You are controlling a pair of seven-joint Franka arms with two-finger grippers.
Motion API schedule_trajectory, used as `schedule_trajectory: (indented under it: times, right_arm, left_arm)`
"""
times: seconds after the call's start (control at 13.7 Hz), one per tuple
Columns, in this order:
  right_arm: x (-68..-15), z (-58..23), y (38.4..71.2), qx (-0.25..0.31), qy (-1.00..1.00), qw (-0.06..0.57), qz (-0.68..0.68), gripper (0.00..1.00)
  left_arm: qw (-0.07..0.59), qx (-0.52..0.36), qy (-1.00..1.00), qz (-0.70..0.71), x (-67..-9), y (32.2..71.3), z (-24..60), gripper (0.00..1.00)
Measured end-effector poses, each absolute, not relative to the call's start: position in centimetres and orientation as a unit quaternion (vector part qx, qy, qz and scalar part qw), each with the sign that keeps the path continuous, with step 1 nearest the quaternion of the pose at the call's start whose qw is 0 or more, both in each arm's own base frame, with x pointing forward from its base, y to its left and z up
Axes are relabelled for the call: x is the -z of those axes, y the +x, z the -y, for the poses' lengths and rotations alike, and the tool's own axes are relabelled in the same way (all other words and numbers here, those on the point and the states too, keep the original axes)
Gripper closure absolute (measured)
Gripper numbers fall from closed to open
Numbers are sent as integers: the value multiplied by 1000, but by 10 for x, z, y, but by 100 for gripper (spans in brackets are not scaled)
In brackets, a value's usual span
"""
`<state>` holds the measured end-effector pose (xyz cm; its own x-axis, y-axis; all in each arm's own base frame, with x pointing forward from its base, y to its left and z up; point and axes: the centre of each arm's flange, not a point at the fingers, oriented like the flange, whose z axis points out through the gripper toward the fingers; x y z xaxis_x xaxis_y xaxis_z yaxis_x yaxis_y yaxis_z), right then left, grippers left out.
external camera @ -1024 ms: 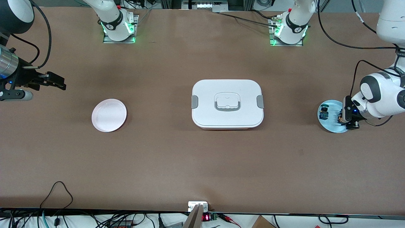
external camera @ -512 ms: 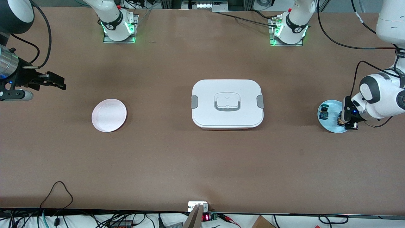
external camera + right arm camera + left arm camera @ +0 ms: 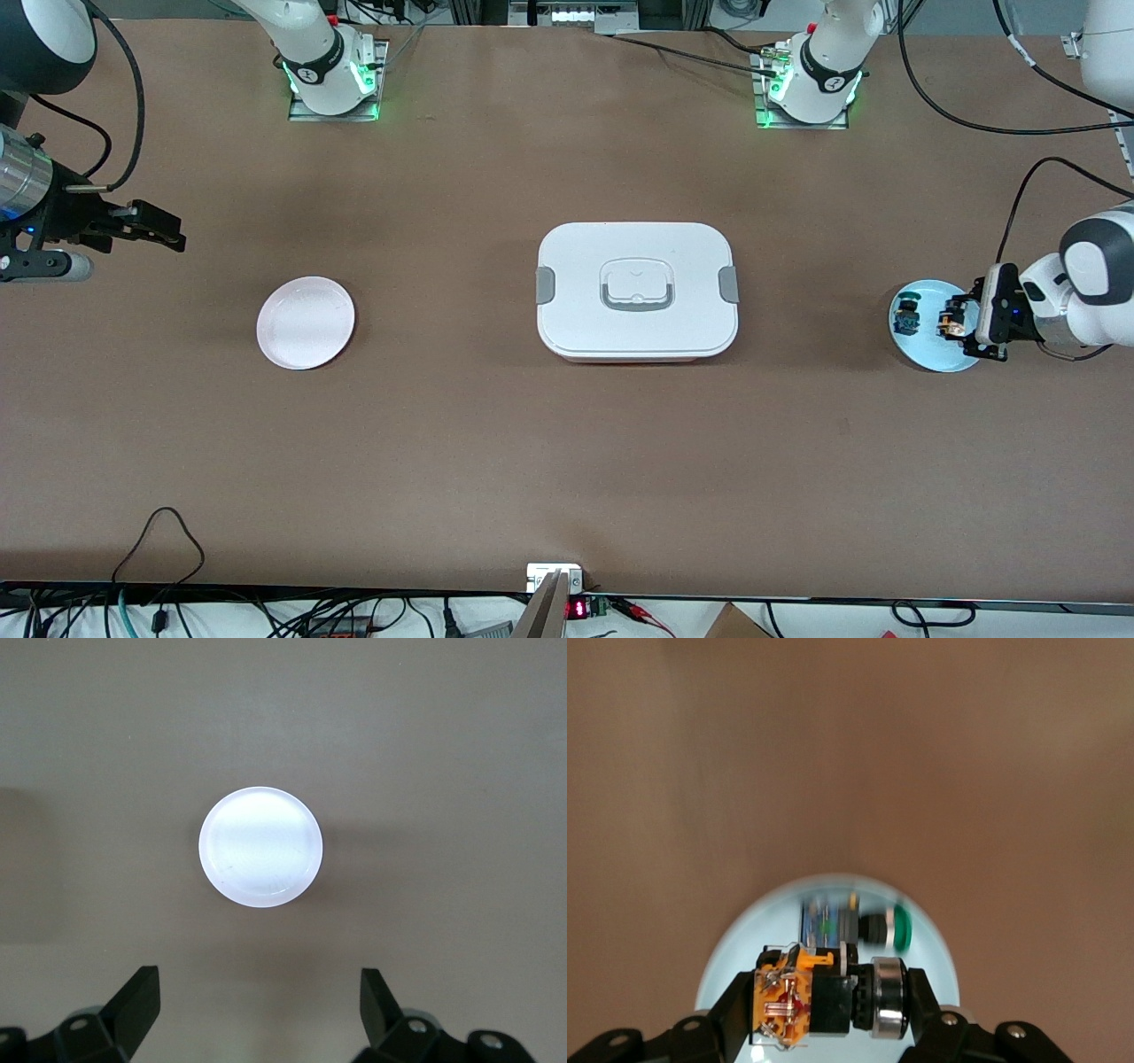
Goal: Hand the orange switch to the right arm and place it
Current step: 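Close the left gripper on the orange switch and lift it, then carry the orange switch over the white box while the right gripper approaches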
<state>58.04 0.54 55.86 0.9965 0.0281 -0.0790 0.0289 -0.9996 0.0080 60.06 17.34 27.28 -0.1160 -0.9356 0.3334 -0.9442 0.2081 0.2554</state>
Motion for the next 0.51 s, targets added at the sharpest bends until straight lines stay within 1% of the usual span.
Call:
schedule_trajectory:
  times: [0.15, 0.29, 0.51]
  right_arm:
    - [-559, -5, 580, 40, 999, 5, -14, 0]
    - [-558, 1, 580, 41, 999, 5, -8, 0]
    - [-554, 10, 579, 45, 999, 4, 0, 0]
  left_arm:
    - [284, -51, 614, 734, -288, 604, -140, 27]
    - [369, -102, 597, 705, -293, 597, -109, 27]
    - [474, -192, 542, 667, -312, 598, -45, 27]
